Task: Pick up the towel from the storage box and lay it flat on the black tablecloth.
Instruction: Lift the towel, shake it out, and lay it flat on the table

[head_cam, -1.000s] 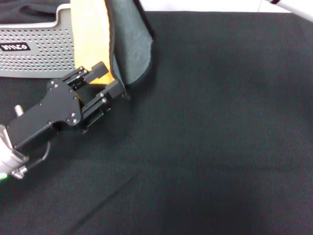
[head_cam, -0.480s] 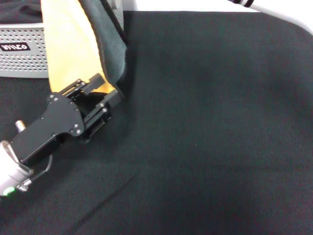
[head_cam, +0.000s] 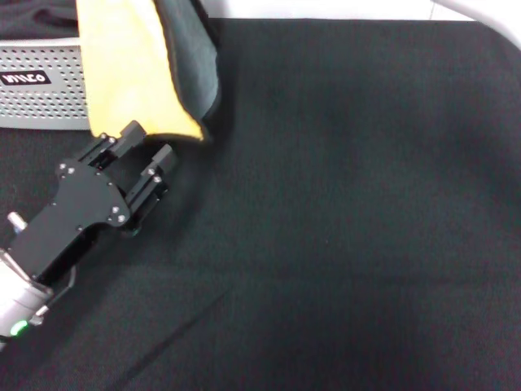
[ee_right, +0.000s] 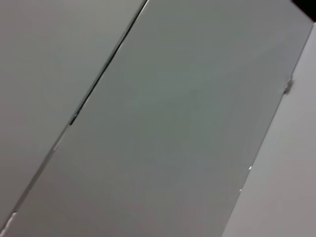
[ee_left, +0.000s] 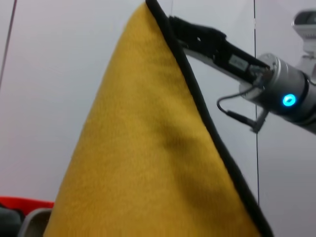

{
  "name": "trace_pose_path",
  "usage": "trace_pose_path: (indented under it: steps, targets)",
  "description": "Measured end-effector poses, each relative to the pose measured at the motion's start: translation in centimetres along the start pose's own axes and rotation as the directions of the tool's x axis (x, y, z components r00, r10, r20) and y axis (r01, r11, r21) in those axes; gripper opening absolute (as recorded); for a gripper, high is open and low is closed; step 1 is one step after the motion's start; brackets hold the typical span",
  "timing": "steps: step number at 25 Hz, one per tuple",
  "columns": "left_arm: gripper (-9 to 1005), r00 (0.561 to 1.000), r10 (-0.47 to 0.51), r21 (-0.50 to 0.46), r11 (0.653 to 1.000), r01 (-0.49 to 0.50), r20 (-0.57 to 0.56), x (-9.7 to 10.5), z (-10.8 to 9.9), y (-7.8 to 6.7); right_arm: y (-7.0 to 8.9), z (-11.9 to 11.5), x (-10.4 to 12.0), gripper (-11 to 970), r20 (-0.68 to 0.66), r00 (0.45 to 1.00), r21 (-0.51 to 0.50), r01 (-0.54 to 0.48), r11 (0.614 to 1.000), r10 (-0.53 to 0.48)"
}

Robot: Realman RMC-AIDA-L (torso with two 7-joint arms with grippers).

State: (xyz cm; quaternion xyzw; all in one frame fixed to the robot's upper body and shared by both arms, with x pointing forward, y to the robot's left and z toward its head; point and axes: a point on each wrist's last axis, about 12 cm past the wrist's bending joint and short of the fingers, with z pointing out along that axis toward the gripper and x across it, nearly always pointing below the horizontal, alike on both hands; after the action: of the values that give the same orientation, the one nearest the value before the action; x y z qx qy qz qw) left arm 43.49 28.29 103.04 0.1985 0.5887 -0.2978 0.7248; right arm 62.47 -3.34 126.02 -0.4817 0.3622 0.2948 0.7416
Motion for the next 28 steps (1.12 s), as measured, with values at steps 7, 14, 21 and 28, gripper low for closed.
trace_pose_path:
  steps: [7,14,21,28]
  targets:
    - [510,1.0,-0.02,-0.002,1.0,0.02,-0.016,1.1,1.0,-1.2,-0.2,0.4,-0.2,6,0.009,0.999,-0.001,0.031,1.0,-0.031]
    - [508,0.97,-0.241,0.052,0.969,0.243,-0.04,1.2,1.7,-1.6,-0.1,0.3,-0.5,5,0.031,0.998,-0.009,0.049,0.999,-0.049]
    - [505,0.87,-0.484,0.166,0.854,0.494,-0.098,0.7,2.6,-2.3,-0.1,-0.1,-0.9,5,0.089,0.994,0.005,0.064,0.998,-0.064]
    - [508,0.728,-0.641,0.315,0.658,0.684,-0.242,-0.9,4.4,-2.1,0.1,-0.3,-1.4,5,0.135,0.988,-0.011,0.074,0.997,-0.072]
